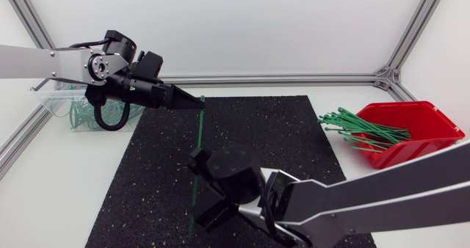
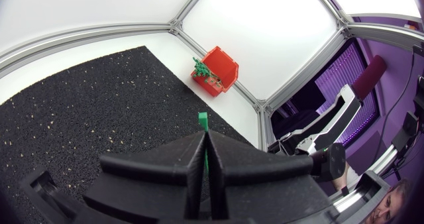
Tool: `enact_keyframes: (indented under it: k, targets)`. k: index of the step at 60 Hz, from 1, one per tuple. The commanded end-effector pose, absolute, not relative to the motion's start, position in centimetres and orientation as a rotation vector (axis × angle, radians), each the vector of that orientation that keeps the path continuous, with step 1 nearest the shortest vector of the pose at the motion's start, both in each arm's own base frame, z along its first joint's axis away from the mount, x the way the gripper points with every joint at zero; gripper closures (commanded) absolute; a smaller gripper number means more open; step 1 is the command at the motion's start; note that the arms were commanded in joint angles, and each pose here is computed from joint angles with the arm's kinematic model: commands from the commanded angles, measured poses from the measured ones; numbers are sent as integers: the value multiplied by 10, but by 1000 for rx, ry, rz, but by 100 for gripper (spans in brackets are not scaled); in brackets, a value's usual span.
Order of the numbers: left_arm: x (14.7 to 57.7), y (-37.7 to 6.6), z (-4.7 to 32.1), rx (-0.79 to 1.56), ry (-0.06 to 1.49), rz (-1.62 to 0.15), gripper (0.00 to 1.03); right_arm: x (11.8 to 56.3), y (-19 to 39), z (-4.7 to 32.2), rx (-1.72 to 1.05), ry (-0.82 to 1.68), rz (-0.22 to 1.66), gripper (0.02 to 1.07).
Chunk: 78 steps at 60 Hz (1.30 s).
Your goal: Take a green cable tie from the red box, thread the tail through the head to close it, then place it in the transparent bin on the left.
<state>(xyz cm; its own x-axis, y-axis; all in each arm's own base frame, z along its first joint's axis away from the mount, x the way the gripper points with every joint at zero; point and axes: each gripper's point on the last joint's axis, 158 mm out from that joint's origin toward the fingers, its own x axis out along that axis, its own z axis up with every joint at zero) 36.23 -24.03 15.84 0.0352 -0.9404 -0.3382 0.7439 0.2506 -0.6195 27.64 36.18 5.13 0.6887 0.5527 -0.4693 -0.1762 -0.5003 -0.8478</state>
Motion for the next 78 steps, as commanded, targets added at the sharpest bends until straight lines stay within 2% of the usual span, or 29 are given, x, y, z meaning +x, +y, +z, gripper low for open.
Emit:
enact_keyframes:
  k: [1,5,13,46,78]
  targets:
    - [369,-239,159,-305,773,-1341,100,266,360,37,-1953,-313,945,31]
    - [368,-238,159,-305,777,-1341,100,262,360,35,-1955,-320,954,37]
    - [368,-238,157,-306,781,-1342,100,249,364,30,-1946,-350,990,56]
    - [363,-236,140,-308,811,-1347,100,217,380,3,-1930,-391,1078,61]
    - [361,-240,142,-299,825,-1362,100,219,375,-9,-1927,-370,1121,61]
